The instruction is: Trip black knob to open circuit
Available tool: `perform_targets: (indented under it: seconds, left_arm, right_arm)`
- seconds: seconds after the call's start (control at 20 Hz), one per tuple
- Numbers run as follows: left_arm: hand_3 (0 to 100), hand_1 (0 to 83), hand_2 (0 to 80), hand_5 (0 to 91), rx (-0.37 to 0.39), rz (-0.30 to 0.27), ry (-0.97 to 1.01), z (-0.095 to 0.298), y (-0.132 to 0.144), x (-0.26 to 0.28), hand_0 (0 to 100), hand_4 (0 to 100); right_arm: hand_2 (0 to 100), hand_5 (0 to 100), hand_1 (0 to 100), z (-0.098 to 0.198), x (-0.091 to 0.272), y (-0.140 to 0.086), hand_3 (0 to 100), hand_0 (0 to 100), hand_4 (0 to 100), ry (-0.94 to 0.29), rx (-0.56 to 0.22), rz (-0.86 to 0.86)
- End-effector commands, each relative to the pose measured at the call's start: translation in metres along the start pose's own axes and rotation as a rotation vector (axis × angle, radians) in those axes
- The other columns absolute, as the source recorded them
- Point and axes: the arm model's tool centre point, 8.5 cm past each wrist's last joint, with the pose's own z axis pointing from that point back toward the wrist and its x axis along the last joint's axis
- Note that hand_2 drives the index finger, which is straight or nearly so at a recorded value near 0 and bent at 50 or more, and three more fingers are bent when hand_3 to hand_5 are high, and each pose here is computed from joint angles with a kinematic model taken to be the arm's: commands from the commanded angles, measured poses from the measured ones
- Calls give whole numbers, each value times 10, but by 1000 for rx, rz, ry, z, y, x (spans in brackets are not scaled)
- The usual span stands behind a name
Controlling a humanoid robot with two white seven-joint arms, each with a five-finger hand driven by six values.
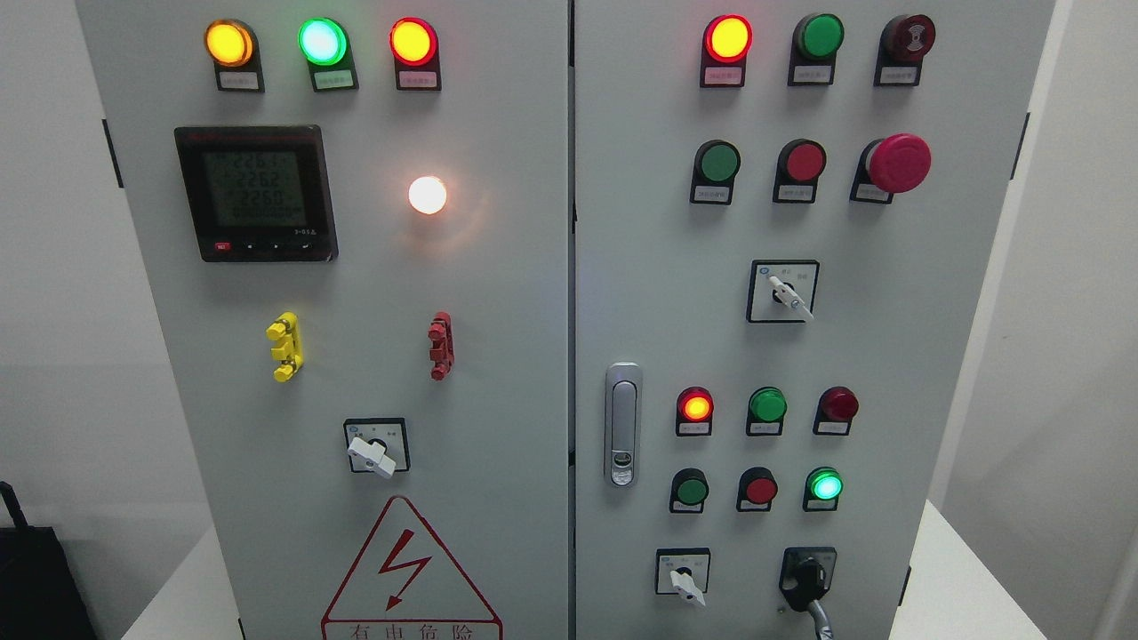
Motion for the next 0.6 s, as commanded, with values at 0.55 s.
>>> perform_targets:
  seconds: [0.55]
  left_arm:
    - [0, 389, 0, 0, 0, 3, 2, 0, 0, 0, 120, 0]
  right_arm:
    - [40, 868, 961, -7, 23, 14, 1000, 789, 970, -85, 59, -15]
